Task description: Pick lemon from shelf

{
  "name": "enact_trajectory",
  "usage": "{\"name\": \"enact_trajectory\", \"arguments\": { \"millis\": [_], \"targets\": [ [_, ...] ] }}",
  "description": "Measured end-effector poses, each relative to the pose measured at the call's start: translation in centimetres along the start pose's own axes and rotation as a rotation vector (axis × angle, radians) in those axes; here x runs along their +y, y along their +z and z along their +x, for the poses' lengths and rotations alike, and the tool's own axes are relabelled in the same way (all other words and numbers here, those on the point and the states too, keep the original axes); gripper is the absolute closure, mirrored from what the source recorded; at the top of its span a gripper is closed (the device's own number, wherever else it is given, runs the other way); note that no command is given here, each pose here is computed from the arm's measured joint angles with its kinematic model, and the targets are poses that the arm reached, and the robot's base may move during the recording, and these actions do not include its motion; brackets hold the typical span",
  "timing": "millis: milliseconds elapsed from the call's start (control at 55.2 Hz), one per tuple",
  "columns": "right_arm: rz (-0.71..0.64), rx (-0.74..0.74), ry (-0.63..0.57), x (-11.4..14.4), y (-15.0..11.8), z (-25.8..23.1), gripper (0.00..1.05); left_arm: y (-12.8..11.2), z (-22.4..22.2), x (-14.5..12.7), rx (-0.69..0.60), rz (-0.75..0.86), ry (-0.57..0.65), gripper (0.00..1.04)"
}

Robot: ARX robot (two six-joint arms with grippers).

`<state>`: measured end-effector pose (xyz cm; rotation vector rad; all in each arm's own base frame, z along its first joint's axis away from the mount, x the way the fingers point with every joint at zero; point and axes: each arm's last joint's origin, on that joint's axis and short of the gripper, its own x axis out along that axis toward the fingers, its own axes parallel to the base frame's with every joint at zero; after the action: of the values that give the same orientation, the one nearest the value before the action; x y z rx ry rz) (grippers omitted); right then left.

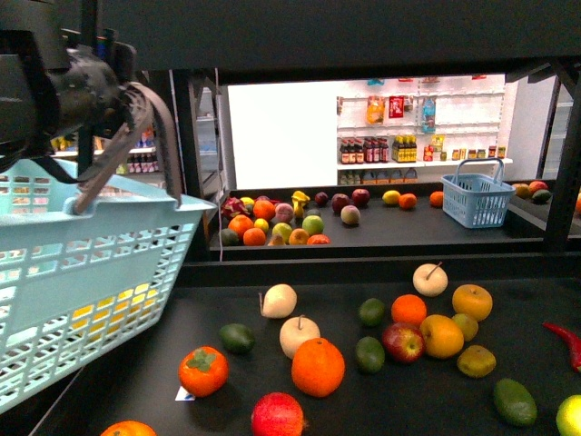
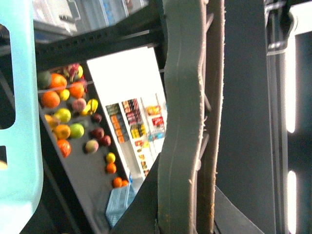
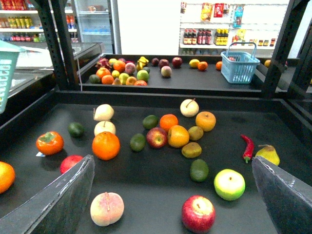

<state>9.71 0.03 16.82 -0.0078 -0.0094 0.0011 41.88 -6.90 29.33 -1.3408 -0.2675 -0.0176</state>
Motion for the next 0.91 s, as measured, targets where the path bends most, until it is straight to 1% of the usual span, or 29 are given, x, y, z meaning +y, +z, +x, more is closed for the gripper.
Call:
{"name": "enact_trajectory", "arguments": {
  "millis": [181, 344, 526, 598, 743, 779, 906],
  "targets": [
    [0.000, 0.000, 0.000, 0.0, 0.0, 0.0, 0.07, 4.6, 0.3, 1.7, -0.151, -0.085, -0.056, 0.95],
    [0.000, 0.000, 0.000, 0.0, 0.0, 0.0, 0.07, 8.1, 0.3, 2.8, -0.239, -0.109, -0.103, 0.96],
    [0.000, 0.000, 0.000, 0.0, 0.0, 0.0, 0.07, 10.2, 0.4, 3.8, -0.260, -0.118, -0.160, 0.96],
    [0.000, 0.000, 0.000, 0.0, 0.0, 0.0, 0.07, 10.9, 0.4, 4.9, -0.262, -0.140, -0.184, 0.96],
    [0.000, 0.000, 0.000, 0.0, 0.0, 0.0, 0.07, 11.7, 0.3, 7.4, -0.248, -0.172, -0.165, 0.96],
    [0.000, 0.000, 0.000, 0.0, 0.0, 0.0, 0.07, 12.1, 0.3, 8.4, -0.249, -0.182, -0.149, 0.96],
    [0.000, 0.000, 0.000, 0.0, 0.0, 0.0, 0.07, 12.8, 0.4, 9.7, -0.242, -0.178, -0.134, 0.96]
  ]
}}
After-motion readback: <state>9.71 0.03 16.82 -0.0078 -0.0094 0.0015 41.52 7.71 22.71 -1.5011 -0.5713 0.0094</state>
